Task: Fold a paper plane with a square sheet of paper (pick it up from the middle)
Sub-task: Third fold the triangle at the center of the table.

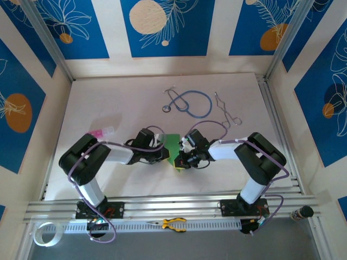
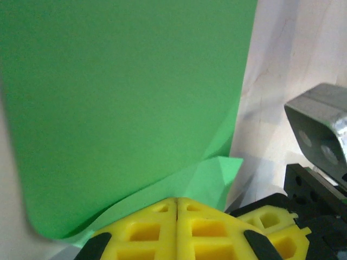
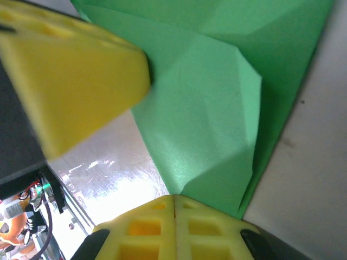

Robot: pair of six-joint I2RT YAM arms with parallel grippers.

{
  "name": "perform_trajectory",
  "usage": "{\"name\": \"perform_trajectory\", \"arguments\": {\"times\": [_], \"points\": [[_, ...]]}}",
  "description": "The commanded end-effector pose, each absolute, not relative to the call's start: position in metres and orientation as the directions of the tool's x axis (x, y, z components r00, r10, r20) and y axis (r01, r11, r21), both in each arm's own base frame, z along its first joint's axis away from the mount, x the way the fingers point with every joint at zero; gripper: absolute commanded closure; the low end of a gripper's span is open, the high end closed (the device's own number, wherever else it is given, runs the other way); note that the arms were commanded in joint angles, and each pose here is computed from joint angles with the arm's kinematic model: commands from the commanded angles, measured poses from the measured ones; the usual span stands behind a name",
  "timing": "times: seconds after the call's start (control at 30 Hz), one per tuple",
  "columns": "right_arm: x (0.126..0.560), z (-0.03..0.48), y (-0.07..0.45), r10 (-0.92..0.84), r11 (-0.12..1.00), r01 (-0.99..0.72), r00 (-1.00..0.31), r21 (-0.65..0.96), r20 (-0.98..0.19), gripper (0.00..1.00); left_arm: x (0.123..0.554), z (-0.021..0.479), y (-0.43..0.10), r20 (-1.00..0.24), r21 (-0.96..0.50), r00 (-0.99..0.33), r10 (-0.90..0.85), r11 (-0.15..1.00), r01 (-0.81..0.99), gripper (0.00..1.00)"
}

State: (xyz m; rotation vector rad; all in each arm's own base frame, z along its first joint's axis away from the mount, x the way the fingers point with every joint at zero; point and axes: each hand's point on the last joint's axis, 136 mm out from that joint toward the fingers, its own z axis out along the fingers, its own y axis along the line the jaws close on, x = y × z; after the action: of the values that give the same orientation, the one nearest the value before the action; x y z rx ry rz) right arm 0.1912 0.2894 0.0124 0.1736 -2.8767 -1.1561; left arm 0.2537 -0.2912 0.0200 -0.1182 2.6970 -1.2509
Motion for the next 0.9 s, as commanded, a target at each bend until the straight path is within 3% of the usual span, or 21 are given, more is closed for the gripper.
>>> {"name": "perform_trajectory", "arguments": {"times": [0.0,0.37,0.87], "points": [[0.173,-0.021,0.263,-0.088,0.804,-0.017,-0.992,0.594,0.090,0.96,0.268,0.003,-0.267,-0.145,-0.712,-0.974,-0.175,0.701,-0.020,0.97],[0.173,-0.021,0.264,-0.089,0.803,-0.017,-0.992,0.596,0.091,0.96,0.282,0.004,-0.242,-0.160,-0.717,-0.963,-0.218,0.696,-0.038,0.97],[0.179,-0.012,0.269,-0.111,0.794,-0.047,-0.991,0.607,0.070,0.96,0.284,0.058,-0.253,-0.231,-0.772,-0.948,-0.217,0.635,0.042,0.91]]}}
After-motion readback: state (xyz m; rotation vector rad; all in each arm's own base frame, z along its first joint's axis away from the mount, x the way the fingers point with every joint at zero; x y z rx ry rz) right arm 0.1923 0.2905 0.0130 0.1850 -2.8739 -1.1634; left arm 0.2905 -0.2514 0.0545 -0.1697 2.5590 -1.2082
